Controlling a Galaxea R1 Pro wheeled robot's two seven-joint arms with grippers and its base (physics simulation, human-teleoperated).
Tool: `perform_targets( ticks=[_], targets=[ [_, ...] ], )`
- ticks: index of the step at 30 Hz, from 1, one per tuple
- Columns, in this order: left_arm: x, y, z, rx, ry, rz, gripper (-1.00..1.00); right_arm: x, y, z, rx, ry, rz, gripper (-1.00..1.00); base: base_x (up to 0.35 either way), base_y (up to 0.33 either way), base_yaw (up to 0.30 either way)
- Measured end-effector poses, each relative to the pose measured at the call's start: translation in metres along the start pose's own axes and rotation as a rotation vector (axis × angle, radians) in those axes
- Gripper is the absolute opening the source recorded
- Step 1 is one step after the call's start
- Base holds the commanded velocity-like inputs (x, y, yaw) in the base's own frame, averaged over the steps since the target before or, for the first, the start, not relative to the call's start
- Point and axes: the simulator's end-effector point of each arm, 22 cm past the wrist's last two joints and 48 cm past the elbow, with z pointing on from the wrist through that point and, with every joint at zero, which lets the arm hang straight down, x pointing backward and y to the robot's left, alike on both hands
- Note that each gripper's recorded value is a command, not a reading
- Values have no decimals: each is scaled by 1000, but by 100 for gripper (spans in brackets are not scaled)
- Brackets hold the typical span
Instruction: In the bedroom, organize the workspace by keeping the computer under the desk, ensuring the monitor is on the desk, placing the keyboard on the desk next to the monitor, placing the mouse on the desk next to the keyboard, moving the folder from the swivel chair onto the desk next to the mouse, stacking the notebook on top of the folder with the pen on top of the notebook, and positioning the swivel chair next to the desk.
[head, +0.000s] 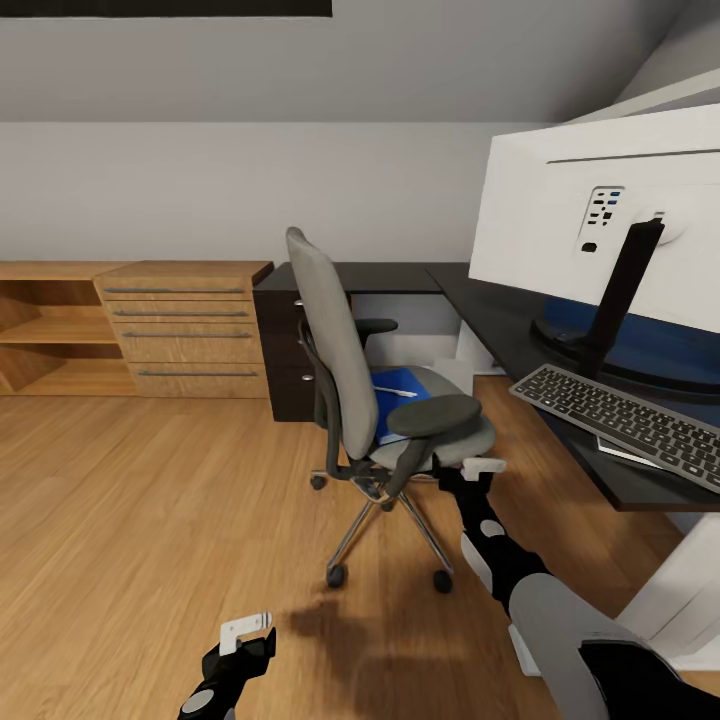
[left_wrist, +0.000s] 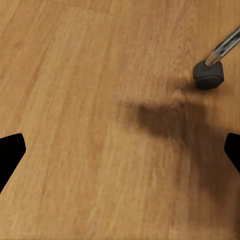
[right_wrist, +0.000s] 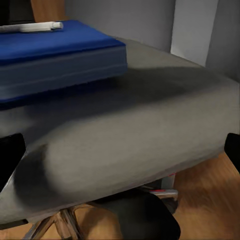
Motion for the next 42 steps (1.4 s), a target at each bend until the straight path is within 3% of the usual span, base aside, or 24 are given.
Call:
perform_targets(
  ticks=[10,17,30,33,42],
  targets=[
    [0,1,0,-2,1,0,100,1,15,-3,30,7,22,100,0,0,13],
    [1,2,0,-6,2,1,100,1,6,-5,114,6,35,100,0,0,88],
    [9,4,0,-8,20,5,100,1,2,-7,162,5,27,100,0,0,25],
    [11,4,0,-9,23,5,100,1,-2,-8,183,5,47,100,0,0,179],
    [13,4,0,-9,28,6,100,2,0,-7,180,3,45,100,0,0,254]
  ],
)
